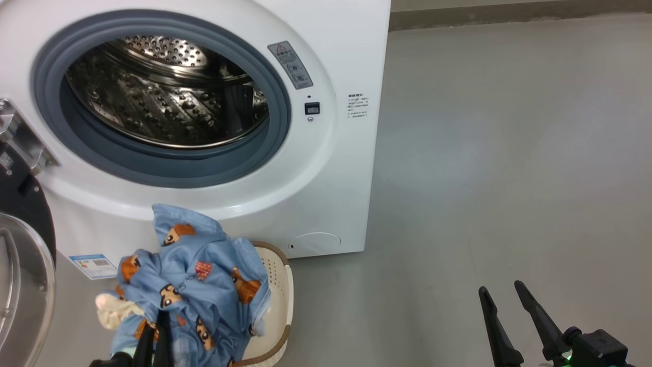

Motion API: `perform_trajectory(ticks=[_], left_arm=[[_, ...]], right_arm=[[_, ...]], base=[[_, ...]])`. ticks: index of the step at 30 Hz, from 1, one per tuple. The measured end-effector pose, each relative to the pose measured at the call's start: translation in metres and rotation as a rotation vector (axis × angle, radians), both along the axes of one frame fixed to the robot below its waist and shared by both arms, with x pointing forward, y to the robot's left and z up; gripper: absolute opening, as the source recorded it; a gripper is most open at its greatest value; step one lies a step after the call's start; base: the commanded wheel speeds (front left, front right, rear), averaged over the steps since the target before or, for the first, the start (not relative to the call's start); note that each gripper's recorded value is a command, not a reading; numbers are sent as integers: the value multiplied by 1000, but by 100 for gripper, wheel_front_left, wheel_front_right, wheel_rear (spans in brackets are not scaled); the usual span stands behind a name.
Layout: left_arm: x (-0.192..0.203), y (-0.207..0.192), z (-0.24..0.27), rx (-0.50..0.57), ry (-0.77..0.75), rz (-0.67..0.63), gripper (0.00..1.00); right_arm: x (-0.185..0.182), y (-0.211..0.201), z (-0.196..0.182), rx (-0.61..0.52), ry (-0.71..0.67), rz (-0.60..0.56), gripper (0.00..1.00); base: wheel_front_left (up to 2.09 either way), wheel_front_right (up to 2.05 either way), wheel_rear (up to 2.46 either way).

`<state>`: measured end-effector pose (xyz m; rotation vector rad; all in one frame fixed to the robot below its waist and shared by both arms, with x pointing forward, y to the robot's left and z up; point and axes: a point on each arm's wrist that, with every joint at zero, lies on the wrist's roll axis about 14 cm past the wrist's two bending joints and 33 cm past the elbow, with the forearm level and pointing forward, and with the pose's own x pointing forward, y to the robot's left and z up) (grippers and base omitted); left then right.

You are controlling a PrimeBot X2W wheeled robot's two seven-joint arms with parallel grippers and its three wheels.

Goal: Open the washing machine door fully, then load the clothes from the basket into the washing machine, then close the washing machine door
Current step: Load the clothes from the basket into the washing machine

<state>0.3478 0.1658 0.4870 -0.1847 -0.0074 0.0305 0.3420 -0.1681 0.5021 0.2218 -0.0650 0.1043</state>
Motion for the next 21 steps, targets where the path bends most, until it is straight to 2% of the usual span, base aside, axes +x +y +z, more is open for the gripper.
perform_trajectory(ticks=[21], left_arm=[[16, -7, 1, -1, -7, -25, 0]], right_arm=[[2, 0, -6, 2, 21, -2, 100]], base=[[0, 0, 0]])
